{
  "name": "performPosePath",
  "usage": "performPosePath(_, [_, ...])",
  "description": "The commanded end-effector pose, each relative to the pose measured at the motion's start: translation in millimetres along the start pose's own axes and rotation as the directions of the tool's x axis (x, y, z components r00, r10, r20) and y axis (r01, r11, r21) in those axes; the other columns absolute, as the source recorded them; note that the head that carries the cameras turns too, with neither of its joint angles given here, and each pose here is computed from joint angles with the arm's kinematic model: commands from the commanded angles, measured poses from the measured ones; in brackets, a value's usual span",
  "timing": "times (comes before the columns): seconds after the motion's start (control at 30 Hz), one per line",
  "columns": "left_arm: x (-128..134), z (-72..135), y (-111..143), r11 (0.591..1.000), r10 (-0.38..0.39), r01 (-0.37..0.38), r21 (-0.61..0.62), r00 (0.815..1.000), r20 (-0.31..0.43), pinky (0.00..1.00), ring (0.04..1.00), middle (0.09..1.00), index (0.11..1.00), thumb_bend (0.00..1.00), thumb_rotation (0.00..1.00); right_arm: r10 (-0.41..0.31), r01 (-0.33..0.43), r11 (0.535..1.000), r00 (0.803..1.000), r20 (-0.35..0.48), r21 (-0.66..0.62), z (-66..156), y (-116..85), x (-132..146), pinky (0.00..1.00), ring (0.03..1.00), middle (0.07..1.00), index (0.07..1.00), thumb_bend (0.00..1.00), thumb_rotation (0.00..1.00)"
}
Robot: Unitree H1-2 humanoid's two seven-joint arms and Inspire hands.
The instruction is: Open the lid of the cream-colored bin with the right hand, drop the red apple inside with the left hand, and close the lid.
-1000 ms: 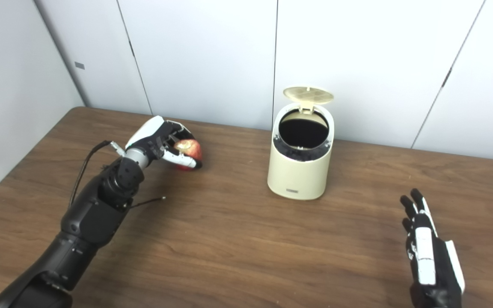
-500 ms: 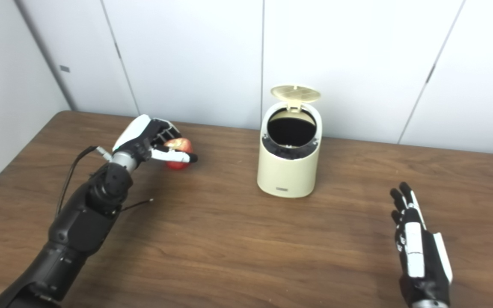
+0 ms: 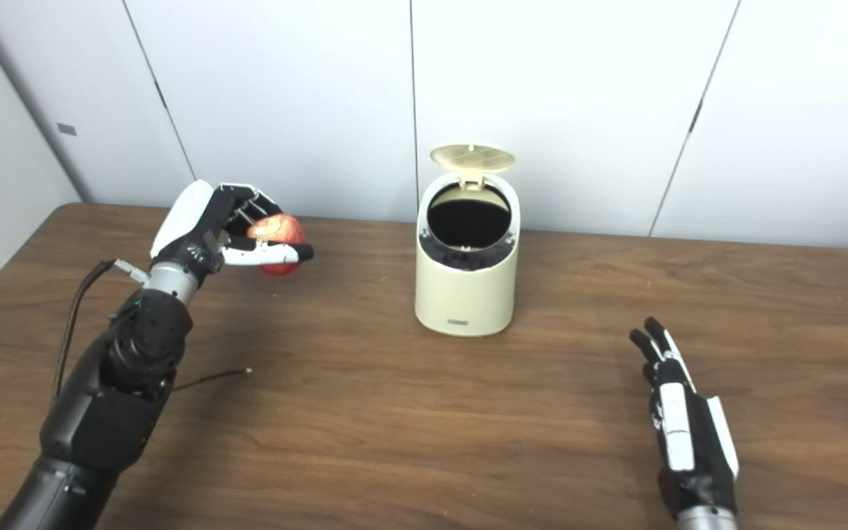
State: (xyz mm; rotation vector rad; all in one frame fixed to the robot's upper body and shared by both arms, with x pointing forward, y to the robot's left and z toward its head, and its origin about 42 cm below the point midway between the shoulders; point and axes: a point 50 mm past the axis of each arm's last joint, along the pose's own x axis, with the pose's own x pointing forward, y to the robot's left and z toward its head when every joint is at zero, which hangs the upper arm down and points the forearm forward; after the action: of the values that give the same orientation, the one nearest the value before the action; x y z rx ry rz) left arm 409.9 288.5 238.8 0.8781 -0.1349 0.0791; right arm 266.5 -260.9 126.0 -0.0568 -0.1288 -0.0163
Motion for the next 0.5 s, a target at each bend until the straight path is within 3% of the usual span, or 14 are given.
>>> performPosePath(0.0, [6.5,28.1,16.9,0.996,0.086,-0.087,0.005,0.99,0.116,0.39,0.451,0.496,0.478,0.48,0.0,0.004,-0.003,1.0,0.998,0.07,-0.012,6.3,-1.7,4.2,1.0,0.971,0.909,0.933,0.56,1.0])
performPosePath(0.33, [6.6,78.4,10.6,0.994,0.106,-0.099,-0.045,0.976,0.19,0.36,0.449,0.493,0.489,0.48,0.0,0.007,-0.006,1.0,0.999,0.047,-0.019,0.0,-5.3,4.3,1.0,0.987,0.915,0.935,0.57,1.0])
performPosePath(0.47, [8.4,98.5,9.6,0.992,0.123,-0.114,-0.052,0.963,0.242,0.36,0.457,0.508,0.484,0.48,0.0,0.008,-0.006,1.0,0.999,0.049,-0.025,-2.4,-4.5,5.2,1.0,0.989,0.909,0.927,0.58,1.0])
